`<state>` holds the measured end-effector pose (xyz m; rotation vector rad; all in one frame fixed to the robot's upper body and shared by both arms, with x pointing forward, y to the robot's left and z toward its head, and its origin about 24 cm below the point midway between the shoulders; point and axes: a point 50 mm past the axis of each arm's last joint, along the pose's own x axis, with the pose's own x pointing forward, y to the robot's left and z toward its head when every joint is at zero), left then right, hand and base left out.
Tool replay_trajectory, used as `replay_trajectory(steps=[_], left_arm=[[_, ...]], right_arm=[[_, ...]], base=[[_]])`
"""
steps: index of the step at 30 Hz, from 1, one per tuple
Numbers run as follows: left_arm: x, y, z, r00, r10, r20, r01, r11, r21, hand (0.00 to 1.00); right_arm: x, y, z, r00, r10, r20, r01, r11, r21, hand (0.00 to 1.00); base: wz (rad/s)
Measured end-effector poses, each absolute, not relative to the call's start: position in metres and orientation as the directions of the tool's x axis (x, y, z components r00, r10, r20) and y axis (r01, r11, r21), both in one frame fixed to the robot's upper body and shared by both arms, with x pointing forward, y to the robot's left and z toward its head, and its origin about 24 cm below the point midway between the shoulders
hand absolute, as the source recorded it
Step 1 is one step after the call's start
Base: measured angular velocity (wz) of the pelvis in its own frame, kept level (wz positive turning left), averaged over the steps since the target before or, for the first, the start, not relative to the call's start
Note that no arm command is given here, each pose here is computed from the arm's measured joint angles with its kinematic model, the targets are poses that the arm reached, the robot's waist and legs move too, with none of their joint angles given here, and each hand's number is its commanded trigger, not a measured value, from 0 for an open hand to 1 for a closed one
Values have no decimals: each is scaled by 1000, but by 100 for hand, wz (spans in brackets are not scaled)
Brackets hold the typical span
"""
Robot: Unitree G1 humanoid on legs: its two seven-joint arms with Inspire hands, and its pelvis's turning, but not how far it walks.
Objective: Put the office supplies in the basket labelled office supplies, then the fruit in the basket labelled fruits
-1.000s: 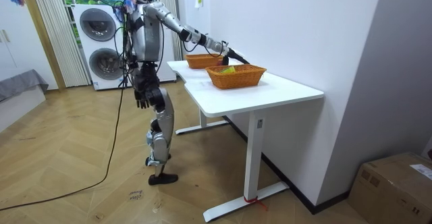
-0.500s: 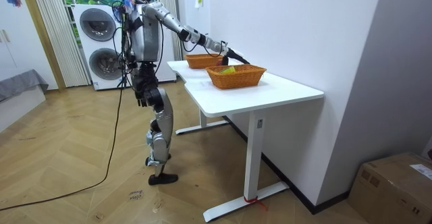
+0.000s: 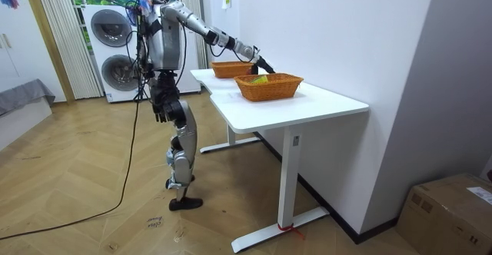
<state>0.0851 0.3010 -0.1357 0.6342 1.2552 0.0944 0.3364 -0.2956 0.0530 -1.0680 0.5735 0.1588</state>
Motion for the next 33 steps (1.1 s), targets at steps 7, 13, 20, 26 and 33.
replay_trajectory(steps=[7, 13, 20, 26, 33], left_arm=[[94, 300, -135, 352, 366, -861, 281, 837, 470, 0], [97, 299, -134, 368, 353, -860, 283, 839, 465, 0], [95, 300, -135, 358, 348, -866, 288, 841, 457, 0], [96, 300, -135, 360, 347, -866, 289, 841, 457, 0], [95, 299, -135, 352, 333, -875, 293, 848, 441, 0]], right_arm=[[330, -296, 45, 801, -112, -588, -467, 497, -732, 0], [329, -299, 46, 799, -108, -592, -474, 492, -730, 0], [327, -302, 46, 800, -105, -590, -473, 494, -730, 100], [328, -313, 54, 827, -157, -540, -402, 507, -763, 100], [325, -315, 53, 832, -169, -529, -377, 526, -762, 100]], base=[[0], [0], [0], [0], [0]])
